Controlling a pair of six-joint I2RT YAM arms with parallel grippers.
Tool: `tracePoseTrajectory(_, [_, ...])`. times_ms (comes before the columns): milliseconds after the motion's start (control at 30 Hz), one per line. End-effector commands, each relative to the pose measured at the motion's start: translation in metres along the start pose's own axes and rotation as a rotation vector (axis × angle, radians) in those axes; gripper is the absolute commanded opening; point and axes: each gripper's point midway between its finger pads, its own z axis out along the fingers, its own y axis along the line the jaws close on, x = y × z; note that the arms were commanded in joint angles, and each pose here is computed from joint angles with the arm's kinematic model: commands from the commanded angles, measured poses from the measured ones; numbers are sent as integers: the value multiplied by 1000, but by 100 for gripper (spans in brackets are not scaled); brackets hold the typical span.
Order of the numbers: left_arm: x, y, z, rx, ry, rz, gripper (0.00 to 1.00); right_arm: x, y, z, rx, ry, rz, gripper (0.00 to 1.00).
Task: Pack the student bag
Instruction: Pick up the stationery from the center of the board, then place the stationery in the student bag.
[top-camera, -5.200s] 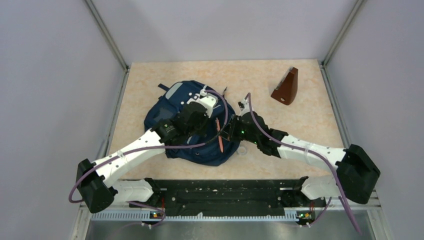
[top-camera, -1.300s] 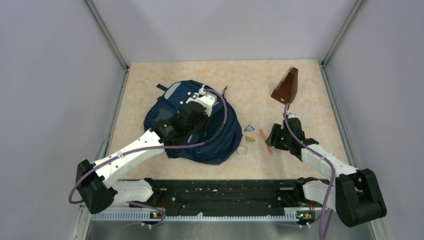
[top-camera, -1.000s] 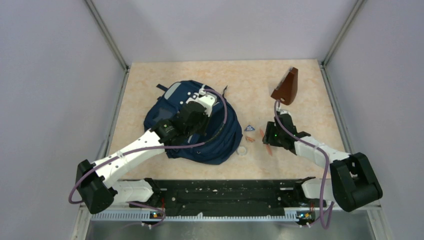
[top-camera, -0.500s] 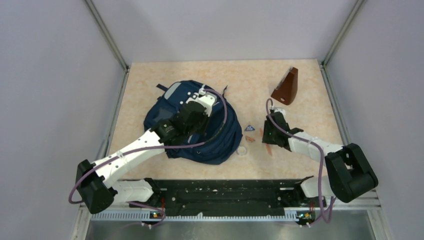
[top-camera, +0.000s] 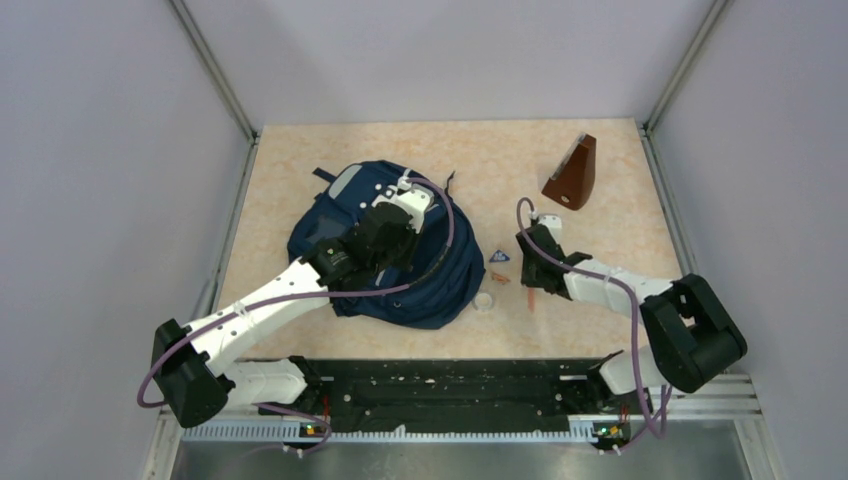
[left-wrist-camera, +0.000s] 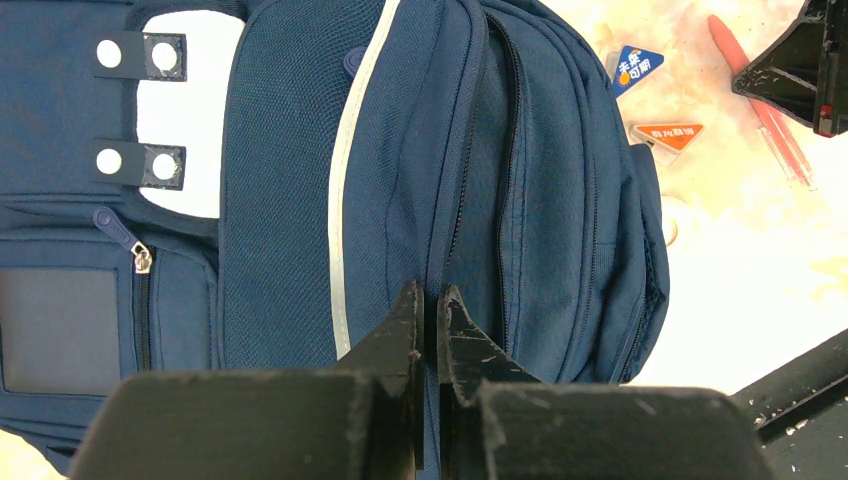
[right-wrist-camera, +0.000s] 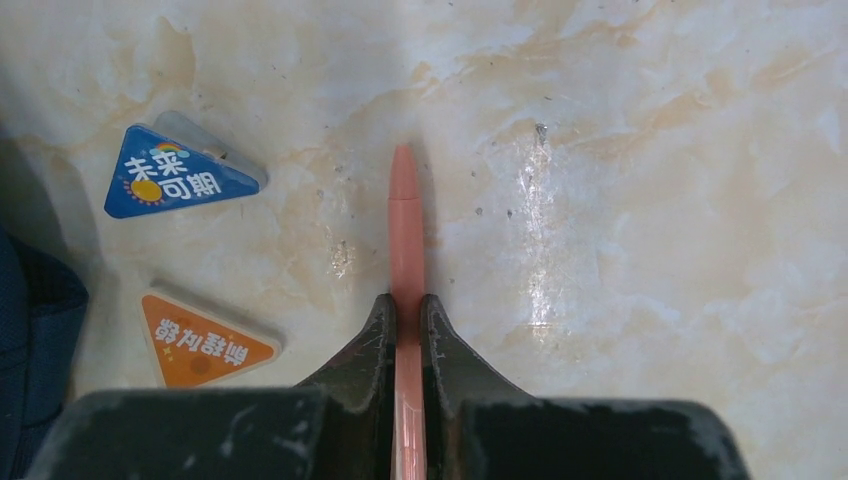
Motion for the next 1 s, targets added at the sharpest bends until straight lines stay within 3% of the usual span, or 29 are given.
tracePoseTrajectory(0, [-27, -5, -6, 29, -97, -17, 0, 8, -4, -9, 22, 23, -3, 0])
tracePoseTrajectory(133, [-28, -4, -8, 28, -103, -19, 0, -10, 3, -33, -54, -36, 32, 0])
tracePoseTrajectory(333, [-31, -9, -10, 57, -111, -29, 0, -53, 39, -102, -336, -161, 98, 0])
tracePoseTrajectory(567, [-31, -14, -11, 83, -108, -35, 0, -66, 124, -161, -783, -139, 223, 0])
tracePoseTrajectory(700, [-30, -16, -10, 95, -102, -37, 0, -75, 171, -193, -936, -177, 272, 0])
tracePoseTrajectory(967, [-30, -19, -11, 111, -102, -43, 0, -86, 212, -194, -1060, -176, 500, 0])
